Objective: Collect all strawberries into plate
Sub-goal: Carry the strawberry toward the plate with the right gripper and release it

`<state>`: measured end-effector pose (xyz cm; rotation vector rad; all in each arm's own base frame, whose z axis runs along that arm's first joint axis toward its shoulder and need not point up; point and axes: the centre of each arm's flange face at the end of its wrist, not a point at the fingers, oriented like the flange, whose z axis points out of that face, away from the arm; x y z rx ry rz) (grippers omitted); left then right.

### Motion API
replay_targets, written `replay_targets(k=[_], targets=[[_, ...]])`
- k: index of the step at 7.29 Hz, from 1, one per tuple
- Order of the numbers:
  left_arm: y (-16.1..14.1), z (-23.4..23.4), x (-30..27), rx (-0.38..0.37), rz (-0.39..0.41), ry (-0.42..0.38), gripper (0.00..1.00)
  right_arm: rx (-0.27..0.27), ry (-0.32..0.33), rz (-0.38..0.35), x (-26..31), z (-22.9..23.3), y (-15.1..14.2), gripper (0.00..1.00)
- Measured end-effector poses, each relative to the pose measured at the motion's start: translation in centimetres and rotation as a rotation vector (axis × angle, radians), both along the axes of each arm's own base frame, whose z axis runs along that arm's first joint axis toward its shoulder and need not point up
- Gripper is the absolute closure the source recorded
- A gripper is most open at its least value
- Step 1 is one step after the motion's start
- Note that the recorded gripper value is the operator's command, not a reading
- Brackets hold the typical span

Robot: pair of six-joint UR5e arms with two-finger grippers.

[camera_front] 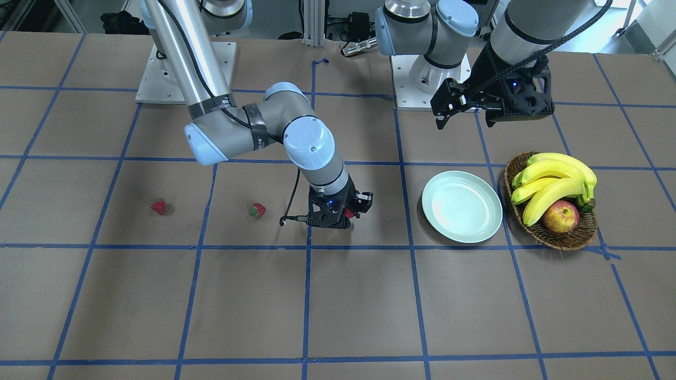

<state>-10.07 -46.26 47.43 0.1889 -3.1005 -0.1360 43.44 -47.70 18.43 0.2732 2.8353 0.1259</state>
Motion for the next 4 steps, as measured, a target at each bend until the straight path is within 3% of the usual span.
replay_targets(k=[1,4], targets=[[0.0,-0.02,0.01,0.0,0.001,0.0,0.0,0.004,0.009,0.002,0.58,-0.38,0.4,0.0],[-0.1,0.23,0.2,-0.007,0.004,-0.001,0.0,-0.009,0.057,0.005,0.4,-0.03,0.31,0.0]])
